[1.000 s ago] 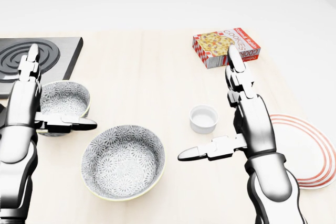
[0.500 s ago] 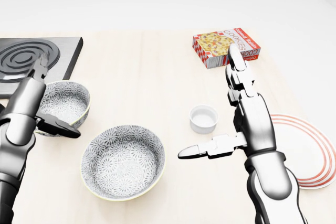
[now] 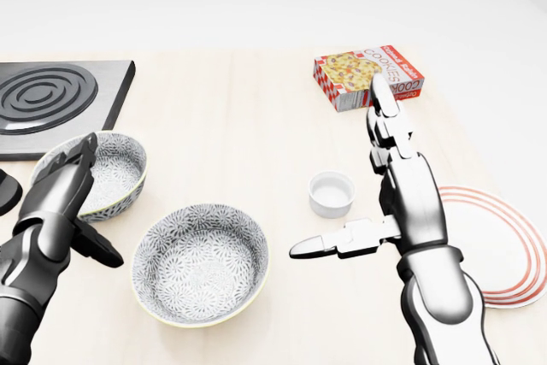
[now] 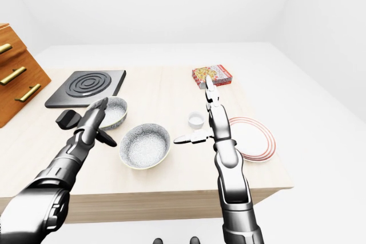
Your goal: Pick the akita bowl from table center and place it on the plate.
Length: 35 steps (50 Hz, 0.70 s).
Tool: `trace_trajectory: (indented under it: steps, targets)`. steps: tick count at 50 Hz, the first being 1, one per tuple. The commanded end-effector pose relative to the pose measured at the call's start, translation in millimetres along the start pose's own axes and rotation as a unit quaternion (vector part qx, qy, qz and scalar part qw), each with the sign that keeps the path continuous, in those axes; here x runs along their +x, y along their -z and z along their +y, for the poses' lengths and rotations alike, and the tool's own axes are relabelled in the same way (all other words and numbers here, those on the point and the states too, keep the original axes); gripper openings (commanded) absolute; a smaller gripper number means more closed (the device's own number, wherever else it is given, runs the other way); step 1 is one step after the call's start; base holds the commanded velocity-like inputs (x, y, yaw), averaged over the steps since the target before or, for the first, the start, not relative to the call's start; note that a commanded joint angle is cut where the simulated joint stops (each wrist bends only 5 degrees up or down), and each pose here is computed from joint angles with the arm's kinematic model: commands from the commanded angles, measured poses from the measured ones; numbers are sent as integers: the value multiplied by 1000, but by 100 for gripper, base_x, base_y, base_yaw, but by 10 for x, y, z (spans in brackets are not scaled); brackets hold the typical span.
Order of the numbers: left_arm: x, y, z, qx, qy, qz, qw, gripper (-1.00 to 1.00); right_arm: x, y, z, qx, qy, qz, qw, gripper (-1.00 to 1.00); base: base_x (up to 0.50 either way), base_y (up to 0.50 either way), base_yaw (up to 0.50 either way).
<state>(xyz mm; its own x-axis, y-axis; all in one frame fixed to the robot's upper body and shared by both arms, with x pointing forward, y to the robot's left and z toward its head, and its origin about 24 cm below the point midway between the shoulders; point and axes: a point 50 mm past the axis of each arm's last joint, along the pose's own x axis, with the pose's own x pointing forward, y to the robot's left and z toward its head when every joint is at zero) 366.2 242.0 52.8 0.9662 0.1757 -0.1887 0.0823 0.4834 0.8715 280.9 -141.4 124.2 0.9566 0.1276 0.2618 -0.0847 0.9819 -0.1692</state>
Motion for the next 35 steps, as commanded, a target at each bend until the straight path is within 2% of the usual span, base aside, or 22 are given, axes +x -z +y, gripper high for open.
trace_trajectory:
  steps: [1,4,5,7,9,10,12,25,31,35]
  targets:
    - [9,-2,-91,61,12,6,998,100,8,25,11,1,-1,5,1000,100,0,0,0]
    - [19,-19,-86,76,12,5,997,100,23,31,14,1,0,7,1000,100,0,0,0]
    - [23,-27,-83,79,12,5,997,84,26,35,17,1,-1,7,1000,100,0,0,0]
    - [34,-46,-67,87,11,3,996,-20,22,42,19,1,-1,9,1000,100,0,0,0]
    - [38,-52,-60,89,10,3,996,-59,15,47,17,1,-1,10,1000,100,0,0,0]
    - [39,-54,-57,90,9,3,996,-93,9,52,17,1,-1,11,1000,100,0,0,0]
    - [38,-53,-62,92,8,3,996,-100,-1,55,15,1,-1,12,1000,100,0,0,0]
    - [31,-39,-75,96,8,3,995,-100,-39,50,14,0,-4,11,1000,100,0,0,0]
    - [42,-43,-14,103,-5,0,995,-100,-45,37,16,0,-5,8,1000,100,0,0,0]
    - [73,-77,144,112,-33,-7,993,-100,-36,22,12,0,-5,5,1000,100,0,0,0]
